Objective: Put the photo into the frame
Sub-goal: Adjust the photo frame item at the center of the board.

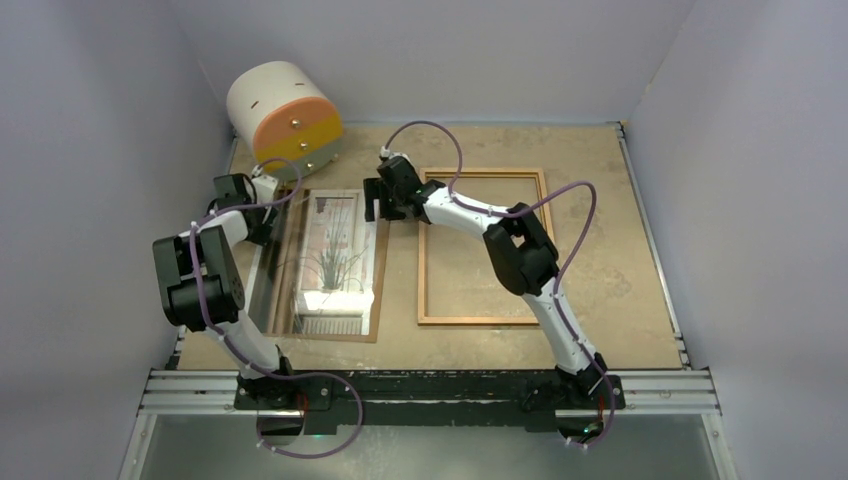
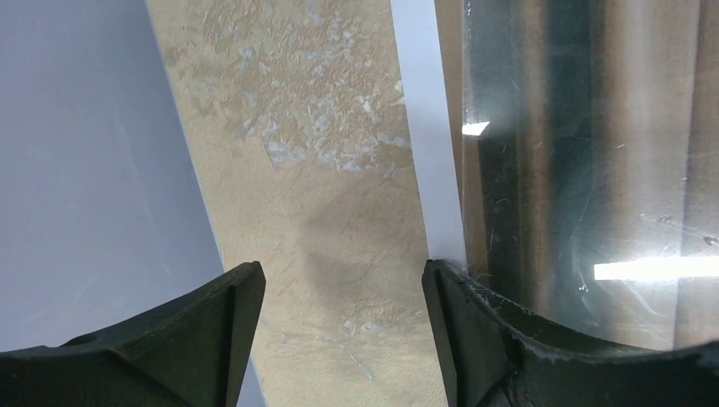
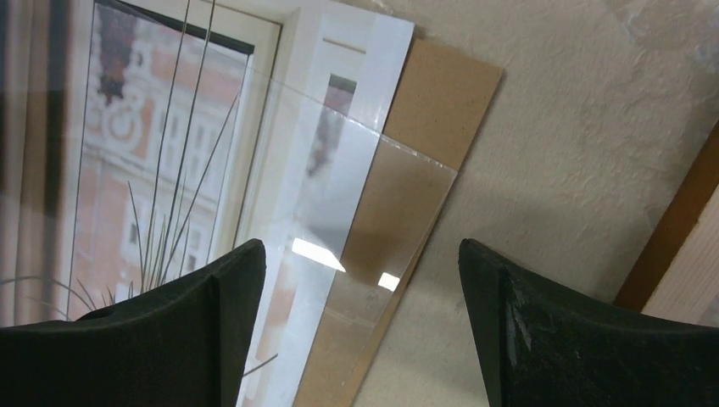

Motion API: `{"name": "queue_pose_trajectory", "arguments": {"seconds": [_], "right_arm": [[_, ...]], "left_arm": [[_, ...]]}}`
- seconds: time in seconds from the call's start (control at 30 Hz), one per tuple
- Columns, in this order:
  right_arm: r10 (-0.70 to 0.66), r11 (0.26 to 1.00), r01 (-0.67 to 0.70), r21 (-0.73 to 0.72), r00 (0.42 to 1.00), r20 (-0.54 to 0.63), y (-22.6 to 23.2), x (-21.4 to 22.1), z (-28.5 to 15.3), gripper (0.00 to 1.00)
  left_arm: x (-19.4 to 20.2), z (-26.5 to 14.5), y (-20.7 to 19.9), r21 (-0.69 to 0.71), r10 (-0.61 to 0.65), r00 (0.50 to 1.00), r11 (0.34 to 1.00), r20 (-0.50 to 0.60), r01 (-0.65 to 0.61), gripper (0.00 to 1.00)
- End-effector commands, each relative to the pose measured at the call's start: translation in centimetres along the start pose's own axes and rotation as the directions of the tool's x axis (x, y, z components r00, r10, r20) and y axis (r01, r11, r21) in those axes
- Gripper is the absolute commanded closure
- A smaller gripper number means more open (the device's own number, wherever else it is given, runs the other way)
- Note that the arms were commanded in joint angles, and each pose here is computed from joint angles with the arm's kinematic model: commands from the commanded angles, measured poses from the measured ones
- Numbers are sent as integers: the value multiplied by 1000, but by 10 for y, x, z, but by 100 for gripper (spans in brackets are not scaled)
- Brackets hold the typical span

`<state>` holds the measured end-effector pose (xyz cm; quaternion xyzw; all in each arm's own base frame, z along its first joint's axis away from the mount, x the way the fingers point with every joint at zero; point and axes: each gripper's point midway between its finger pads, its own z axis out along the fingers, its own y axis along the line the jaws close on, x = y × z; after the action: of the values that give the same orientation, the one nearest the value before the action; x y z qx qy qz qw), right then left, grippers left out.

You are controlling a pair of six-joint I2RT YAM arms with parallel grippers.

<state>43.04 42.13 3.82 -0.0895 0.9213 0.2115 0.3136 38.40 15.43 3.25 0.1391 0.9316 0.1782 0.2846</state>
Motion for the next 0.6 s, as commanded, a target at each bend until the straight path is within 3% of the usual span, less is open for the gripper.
{"name": "queue_pose_trajectory", "arguments": {"seconds": [0.0,0.23,0.57], "right_arm": [[-34,999,33,23,999,40,-1,-8,8,15],[-91,996,90,7,991,98,14,-20,4,21],[-151,982,167,-83,974,166,53,-26,-12,22]], "left_arm": [[29,11,-48,138,69,994,989,-80,-58,28],[36,11,-70,198,139,987,973,-82,-120,30],[46,11,-81,239,166,981,961,-98,-138,36]]}}
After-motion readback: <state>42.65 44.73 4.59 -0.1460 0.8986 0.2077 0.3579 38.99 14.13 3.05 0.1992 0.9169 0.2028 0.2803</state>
